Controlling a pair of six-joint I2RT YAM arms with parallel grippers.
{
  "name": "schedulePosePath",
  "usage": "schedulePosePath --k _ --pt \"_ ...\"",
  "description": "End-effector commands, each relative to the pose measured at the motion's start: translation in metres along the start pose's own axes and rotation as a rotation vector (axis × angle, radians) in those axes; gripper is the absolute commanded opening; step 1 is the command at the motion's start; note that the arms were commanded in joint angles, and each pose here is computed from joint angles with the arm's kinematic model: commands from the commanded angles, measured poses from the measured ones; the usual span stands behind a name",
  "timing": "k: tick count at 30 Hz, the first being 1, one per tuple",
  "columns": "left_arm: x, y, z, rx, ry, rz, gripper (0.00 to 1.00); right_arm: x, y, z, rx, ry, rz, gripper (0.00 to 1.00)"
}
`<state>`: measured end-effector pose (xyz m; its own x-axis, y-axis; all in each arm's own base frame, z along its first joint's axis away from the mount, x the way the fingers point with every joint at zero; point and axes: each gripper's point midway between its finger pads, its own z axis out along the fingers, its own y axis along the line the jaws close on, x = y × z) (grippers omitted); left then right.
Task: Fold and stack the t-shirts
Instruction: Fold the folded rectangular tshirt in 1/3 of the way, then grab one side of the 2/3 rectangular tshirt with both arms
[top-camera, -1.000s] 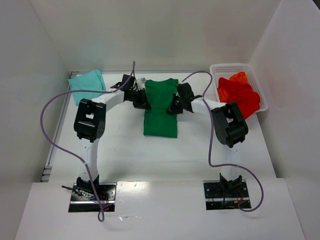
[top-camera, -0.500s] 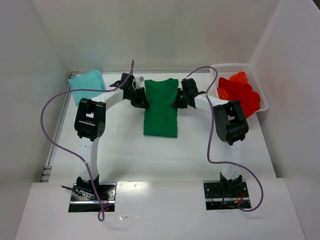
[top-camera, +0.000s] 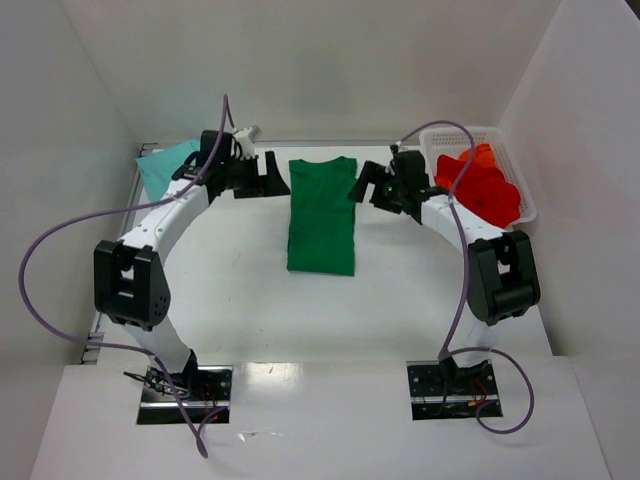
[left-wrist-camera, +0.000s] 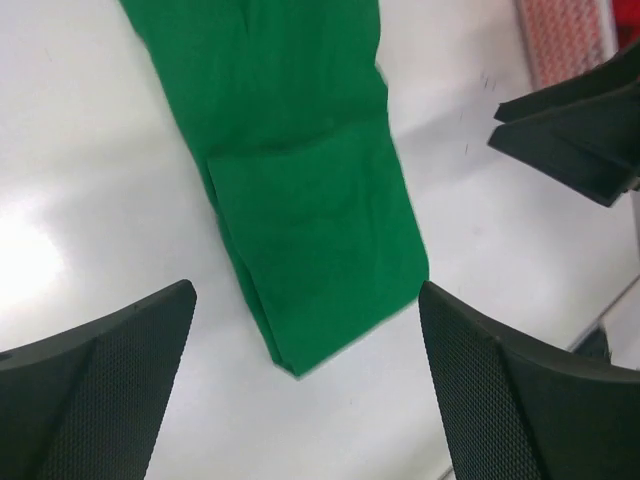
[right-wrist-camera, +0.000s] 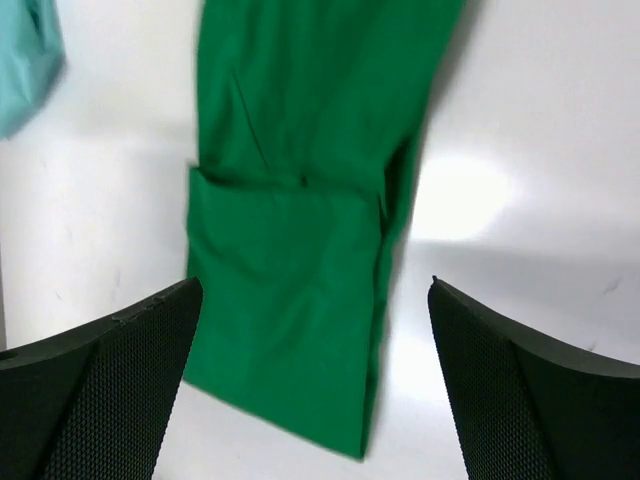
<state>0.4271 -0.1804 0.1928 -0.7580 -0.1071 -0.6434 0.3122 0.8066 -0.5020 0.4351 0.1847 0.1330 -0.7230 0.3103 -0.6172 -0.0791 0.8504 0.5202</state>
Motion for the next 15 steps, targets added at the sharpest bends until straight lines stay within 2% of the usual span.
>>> schedulePosePath --k 1,7,15 --pt "0.076 0.016 0.008 -0.052 0.173 -0.079 1.00 0.065 -0.006 -0.010 0.006 0.133 0.021 0.99" --pt "0.125 0.015 -0.003 -0.051 0.215 -0.147 0.98 0.126 0.001 -0.023 0.030 0.207 0.008 0.99" --pt "0.150 0.007 0.006 -0.053 0.244 -0.182 0.94 0.149 -0.007 -0.026 0.055 0.227 0.056 0.79"
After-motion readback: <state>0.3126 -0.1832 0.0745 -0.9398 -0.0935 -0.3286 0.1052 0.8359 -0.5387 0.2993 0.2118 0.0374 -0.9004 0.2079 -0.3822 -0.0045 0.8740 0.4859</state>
